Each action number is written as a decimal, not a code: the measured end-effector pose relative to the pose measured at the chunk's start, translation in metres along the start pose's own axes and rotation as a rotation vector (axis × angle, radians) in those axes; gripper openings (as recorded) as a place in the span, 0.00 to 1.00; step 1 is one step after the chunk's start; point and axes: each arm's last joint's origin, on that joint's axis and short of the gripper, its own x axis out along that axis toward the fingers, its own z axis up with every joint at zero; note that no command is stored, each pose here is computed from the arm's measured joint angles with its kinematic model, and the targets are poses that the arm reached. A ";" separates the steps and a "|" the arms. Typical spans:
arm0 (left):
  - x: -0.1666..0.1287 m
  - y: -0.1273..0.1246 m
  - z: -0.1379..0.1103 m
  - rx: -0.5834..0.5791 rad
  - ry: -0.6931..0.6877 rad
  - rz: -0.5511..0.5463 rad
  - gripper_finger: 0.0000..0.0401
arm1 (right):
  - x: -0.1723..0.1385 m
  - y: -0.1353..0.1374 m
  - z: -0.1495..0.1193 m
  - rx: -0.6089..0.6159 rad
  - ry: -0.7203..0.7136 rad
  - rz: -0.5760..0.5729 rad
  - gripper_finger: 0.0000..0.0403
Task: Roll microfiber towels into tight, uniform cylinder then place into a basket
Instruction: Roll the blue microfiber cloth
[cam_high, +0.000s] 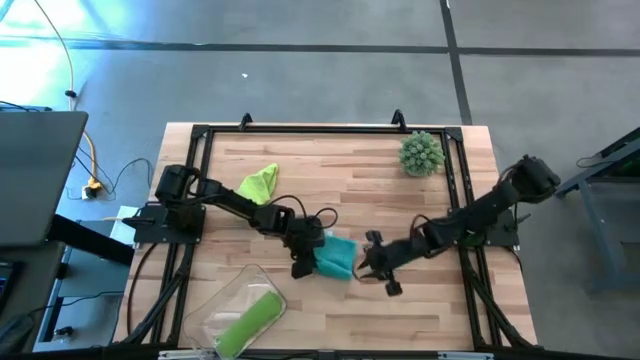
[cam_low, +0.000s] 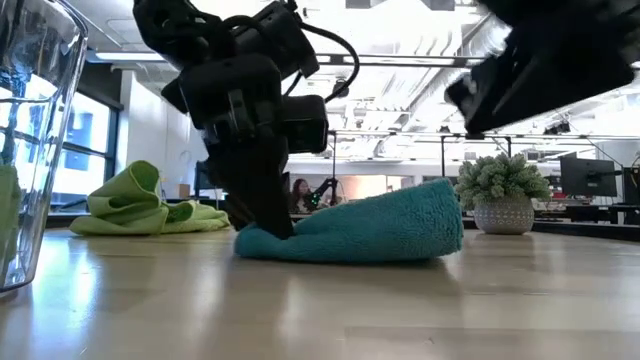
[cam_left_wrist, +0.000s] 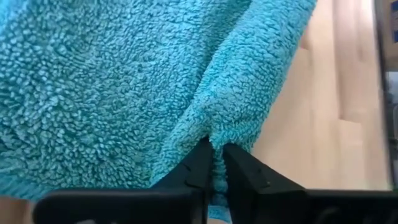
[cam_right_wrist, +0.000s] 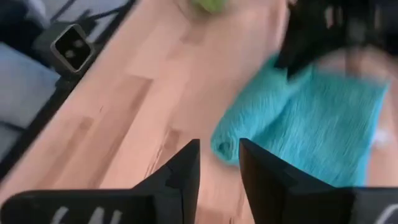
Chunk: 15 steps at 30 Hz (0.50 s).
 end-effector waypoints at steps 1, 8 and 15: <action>0.000 0.001 0.000 -0.015 0.004 -0.007 0.05 | 0.001 0.005 0.001 -0.066 -0.020 -0.014 0.26; -0.001 0.003 0.001 -0.068 -0.001 -0.008 0.02 | 0.012 0.014 0.000 -0.218 -0.075 -0.083 0.27; -0.002 0.004 0.005 -0.145 -0.031 -0.040 0.02 | 0.024 0.014 -0.009 -0.191 -0.030 -0.085 0.33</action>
